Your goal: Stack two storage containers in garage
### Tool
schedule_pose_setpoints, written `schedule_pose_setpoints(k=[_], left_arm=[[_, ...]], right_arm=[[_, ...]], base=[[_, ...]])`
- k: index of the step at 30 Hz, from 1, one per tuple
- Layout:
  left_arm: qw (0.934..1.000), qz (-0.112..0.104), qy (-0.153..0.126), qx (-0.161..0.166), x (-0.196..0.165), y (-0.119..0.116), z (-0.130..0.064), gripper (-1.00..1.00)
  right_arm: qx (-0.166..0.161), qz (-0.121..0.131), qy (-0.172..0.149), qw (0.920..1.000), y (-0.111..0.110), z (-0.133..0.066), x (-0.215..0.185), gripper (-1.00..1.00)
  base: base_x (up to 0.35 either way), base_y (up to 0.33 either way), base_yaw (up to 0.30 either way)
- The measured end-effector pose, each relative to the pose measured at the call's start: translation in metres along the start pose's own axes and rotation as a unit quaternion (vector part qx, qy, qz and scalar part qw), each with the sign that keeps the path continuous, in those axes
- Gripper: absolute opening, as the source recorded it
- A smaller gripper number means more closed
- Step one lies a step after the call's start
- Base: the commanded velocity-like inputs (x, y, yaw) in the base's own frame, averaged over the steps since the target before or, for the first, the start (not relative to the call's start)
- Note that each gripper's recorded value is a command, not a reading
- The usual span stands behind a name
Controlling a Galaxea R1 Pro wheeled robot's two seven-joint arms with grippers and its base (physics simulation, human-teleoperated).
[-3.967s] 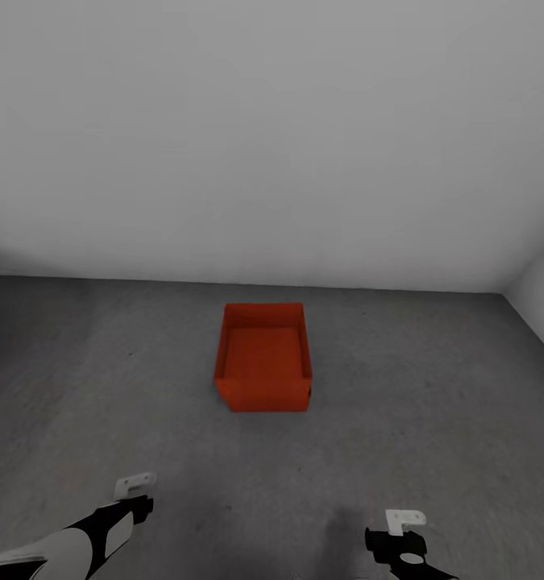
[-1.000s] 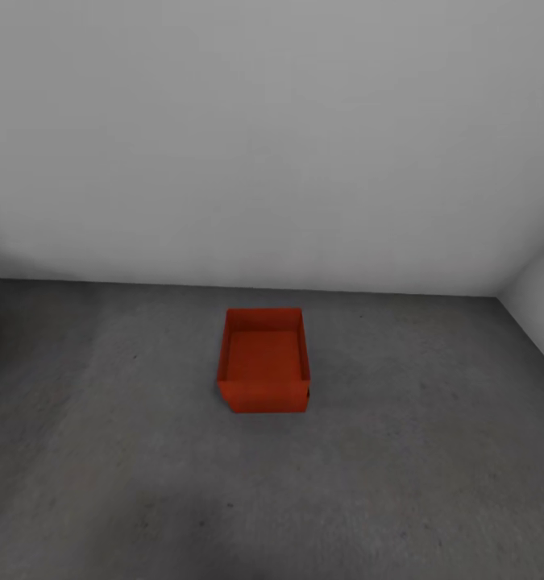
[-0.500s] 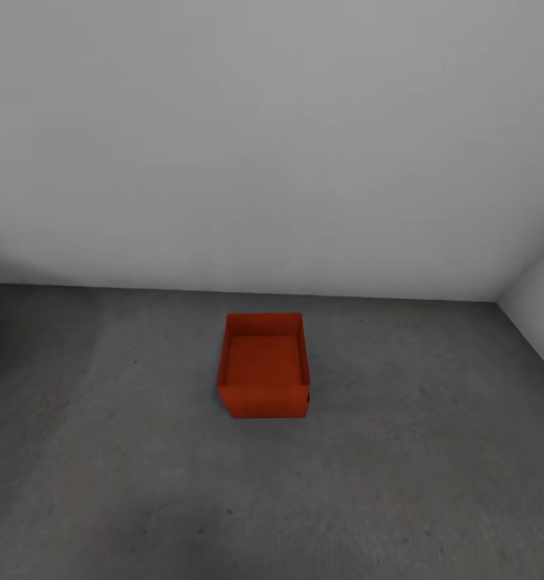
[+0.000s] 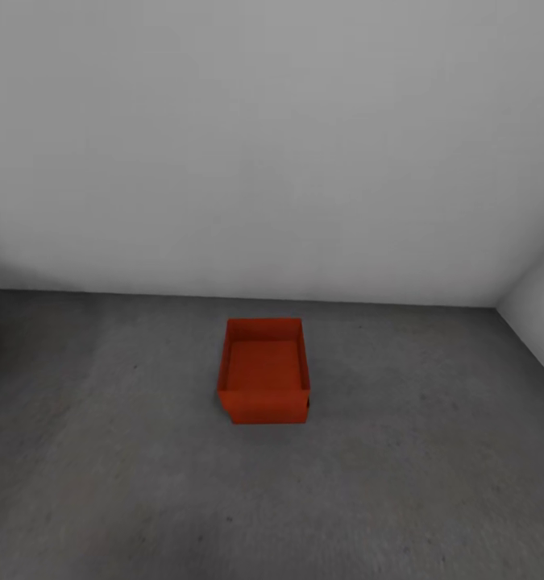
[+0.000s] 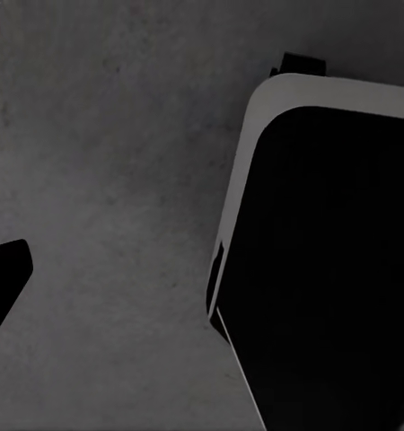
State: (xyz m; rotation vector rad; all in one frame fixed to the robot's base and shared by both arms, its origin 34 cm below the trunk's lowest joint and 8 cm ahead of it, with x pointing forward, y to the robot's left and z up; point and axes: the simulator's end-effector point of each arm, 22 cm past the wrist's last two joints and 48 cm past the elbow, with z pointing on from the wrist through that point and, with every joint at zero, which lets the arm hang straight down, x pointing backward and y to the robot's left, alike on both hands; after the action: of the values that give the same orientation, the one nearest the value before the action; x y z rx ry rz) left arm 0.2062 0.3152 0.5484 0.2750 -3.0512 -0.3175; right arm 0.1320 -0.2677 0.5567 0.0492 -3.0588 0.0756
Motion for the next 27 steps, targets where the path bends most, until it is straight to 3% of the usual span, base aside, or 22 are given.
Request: schedule_pose_setpoints(k=[27], left_arm=[[0.9997,-0.005,-0.024,0.004,-0.02,-0.003,-0.005,1.0]], right_arm=[[-0.001,-0.001,-0.019,0.9998,0.001,-0.002,-0.016,1.0]], base=[[0.0,0.0,0.0]])
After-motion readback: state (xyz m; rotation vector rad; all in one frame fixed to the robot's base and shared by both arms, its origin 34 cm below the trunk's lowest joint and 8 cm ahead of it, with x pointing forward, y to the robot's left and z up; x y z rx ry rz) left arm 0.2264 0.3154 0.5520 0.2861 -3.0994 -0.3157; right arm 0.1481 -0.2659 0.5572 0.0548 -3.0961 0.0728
